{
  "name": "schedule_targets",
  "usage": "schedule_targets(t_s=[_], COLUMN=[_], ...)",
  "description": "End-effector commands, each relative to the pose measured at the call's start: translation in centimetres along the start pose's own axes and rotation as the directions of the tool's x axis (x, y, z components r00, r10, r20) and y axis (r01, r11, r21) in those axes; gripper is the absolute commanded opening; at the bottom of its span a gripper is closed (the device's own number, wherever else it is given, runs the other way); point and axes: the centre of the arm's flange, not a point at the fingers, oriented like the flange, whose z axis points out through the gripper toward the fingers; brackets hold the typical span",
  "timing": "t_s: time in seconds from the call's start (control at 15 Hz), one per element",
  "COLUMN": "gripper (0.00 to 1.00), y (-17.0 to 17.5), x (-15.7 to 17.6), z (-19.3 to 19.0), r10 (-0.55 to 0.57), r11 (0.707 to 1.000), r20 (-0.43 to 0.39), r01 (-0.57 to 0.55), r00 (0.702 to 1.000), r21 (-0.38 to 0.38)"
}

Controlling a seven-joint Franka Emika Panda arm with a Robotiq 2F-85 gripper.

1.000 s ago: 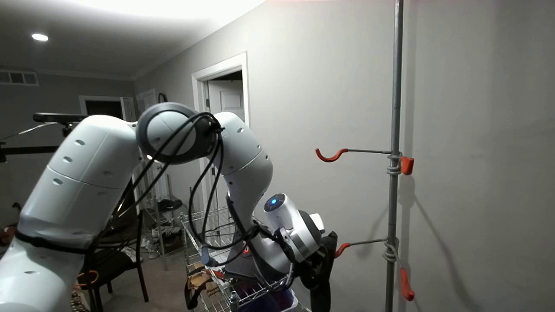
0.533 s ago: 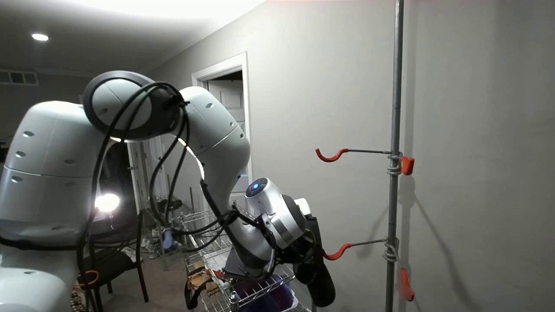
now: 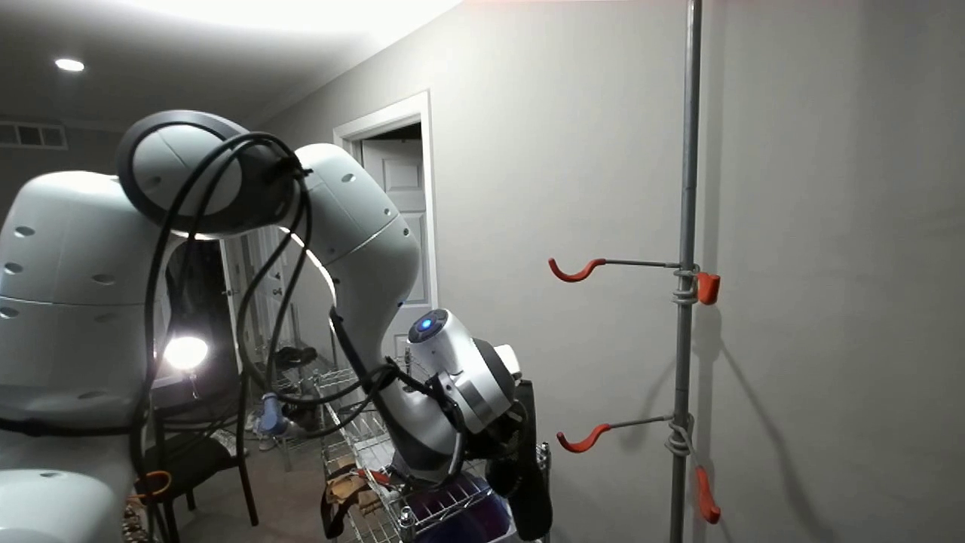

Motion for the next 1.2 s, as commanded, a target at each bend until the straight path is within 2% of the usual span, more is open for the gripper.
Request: schedule_targets(t_s=[0.0, 0.2, 0.47, 0.67, 0.87, 1.13], gripper=[0.04, 0.04, 0.04, 0.04, 0.04, 0.04], y=[-1.7, -3.9, -5.5, -7.9, -11.0, -15.1], x=[1.1, 2.4, 4.7, 5.9, 6.2, 5.3], z=[-4.3, -6.9, -9.2, -10.1, -9.9, -10.2], r10=[-0.038, -0.084, -0.134, -0.188, -0.237, -0.29], r11=[0.996, 0.993, 0.991, 0.982, 0.971, 0.957], r20=[-0.001, -0.043, -0.07, -0.053, -0.012, 0.008], r01=[0.038, 0.087, 0.135, 0.188, 0.237, 0.29], r00=[0.999, 0.996, 0.989, 0.981, 0.971, 0.957], r21=[0.079, 0.074, 0.007, -0.008, 0.014, 0.022])
